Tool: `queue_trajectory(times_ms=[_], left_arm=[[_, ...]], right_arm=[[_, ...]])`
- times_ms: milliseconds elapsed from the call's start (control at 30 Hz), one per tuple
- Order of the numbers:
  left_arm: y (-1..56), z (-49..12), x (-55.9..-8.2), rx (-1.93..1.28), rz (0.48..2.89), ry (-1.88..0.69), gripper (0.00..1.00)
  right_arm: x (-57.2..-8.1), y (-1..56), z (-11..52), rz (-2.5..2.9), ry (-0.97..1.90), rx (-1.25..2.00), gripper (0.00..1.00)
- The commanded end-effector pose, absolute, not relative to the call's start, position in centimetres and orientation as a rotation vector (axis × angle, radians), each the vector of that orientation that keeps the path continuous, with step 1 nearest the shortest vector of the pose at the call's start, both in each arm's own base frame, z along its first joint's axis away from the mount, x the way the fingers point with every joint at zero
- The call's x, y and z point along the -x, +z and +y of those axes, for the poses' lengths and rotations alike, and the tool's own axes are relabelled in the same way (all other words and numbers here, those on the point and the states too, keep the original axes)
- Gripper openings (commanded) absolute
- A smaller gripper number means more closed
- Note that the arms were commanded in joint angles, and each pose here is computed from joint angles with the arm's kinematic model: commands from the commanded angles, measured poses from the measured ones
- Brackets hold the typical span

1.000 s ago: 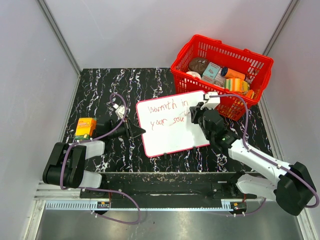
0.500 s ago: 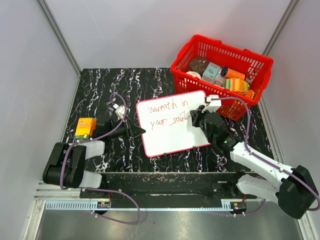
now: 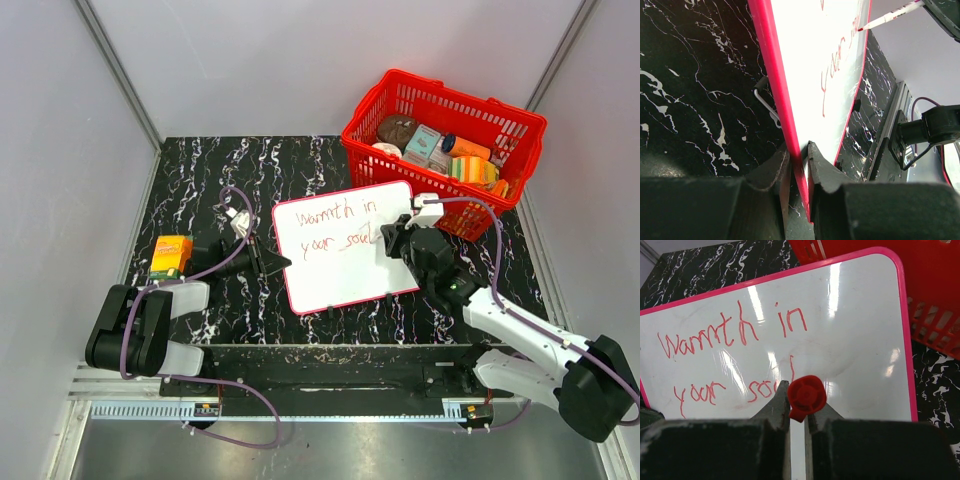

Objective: Write a sentence on the whiteboard
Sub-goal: Write on the whiteboard with the whiteboard.

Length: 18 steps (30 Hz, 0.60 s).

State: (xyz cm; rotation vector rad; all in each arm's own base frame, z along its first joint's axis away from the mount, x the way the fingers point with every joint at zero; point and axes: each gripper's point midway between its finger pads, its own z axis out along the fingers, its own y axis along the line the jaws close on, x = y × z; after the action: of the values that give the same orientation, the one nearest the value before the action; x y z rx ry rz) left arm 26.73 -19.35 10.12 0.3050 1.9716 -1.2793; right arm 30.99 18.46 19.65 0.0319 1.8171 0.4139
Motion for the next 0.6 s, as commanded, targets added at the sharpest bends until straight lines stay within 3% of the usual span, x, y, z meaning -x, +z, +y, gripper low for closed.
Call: queue_trajectory(times_ms=[0, 567], left_arm=[[11.3, -19.5, -28.0, -0.384, 1.898, -1.204, 0.0], [11.2, -19.4, -27.9, -0.382, 1.9, -1.203, 0.0]], right_arm=[[-31.1, 20.3, 17.4, 1.797, 0.383, -0.066, 0.0], [-31.2, 26.1, 16.7, 1.655, 0.425, -0.121, 0.0]])
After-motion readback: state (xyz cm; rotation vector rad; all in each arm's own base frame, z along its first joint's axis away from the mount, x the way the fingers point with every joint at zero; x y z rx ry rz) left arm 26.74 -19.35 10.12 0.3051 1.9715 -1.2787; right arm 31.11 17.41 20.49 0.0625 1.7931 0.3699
